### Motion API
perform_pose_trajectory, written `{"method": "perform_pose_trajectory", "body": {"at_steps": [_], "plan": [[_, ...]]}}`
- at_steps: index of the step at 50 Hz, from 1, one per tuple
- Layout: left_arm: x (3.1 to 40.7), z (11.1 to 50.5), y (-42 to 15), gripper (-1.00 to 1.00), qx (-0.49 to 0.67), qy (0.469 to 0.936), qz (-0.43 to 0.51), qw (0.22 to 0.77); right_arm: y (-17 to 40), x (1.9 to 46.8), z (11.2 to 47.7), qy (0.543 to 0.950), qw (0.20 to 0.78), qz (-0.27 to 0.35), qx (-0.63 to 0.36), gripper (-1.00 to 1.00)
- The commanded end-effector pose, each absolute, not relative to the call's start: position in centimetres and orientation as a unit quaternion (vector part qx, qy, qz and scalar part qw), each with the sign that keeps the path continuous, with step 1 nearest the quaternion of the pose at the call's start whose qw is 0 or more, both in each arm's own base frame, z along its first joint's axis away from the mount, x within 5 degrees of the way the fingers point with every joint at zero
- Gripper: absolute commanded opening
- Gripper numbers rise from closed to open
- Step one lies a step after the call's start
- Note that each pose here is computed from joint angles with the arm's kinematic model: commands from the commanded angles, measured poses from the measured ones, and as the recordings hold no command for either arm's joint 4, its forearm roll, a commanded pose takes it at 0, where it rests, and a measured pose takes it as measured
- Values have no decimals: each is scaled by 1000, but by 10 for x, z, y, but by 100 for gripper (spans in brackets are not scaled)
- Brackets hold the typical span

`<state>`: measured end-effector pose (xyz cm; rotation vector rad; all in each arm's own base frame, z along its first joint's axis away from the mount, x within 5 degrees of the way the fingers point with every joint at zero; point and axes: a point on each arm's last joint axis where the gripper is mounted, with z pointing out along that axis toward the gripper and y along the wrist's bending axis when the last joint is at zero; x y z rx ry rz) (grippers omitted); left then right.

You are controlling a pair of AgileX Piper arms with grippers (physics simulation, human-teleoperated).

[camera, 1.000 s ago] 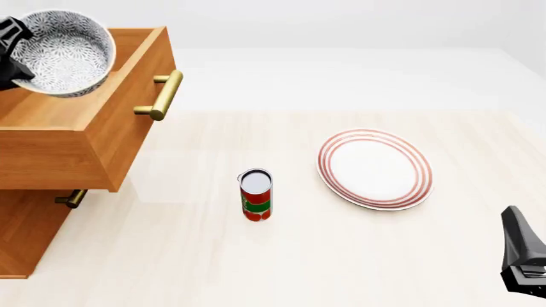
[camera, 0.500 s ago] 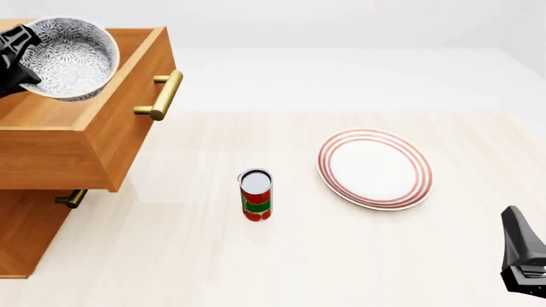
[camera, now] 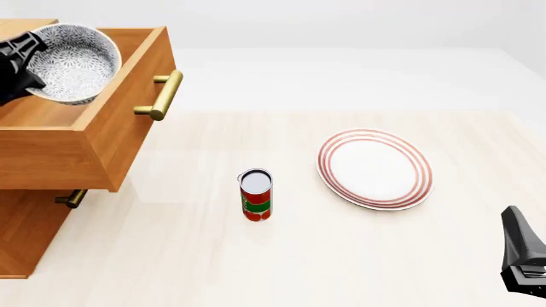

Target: Put the bowl in the top drawer of the cabinet.

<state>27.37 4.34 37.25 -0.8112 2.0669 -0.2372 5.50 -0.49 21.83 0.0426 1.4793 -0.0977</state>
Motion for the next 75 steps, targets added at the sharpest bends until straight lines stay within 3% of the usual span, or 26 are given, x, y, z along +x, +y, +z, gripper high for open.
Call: {"method": "perform_pose_trajectory", "body": {"at_steps": [1, 51, 52, 75], "plan": [[277, 370, 45, -100, -328, 831, -96, 440, -5, 55, 218, 674, 737, -45, 19, 100], [287, 368, 44, -100, -302, 839, -87, 444, -5, 55, 218, 674, 737, -45, 19, 100], [287, 370, 50, 100, -304, 838, -79, 447, -5, 55, 218, 674, 737, -45, 19, 100], [262, 417, 30, 100, -268, 831, -96, 477, -5, 55, 218, 674, 737, -44, 19, 100]]}}
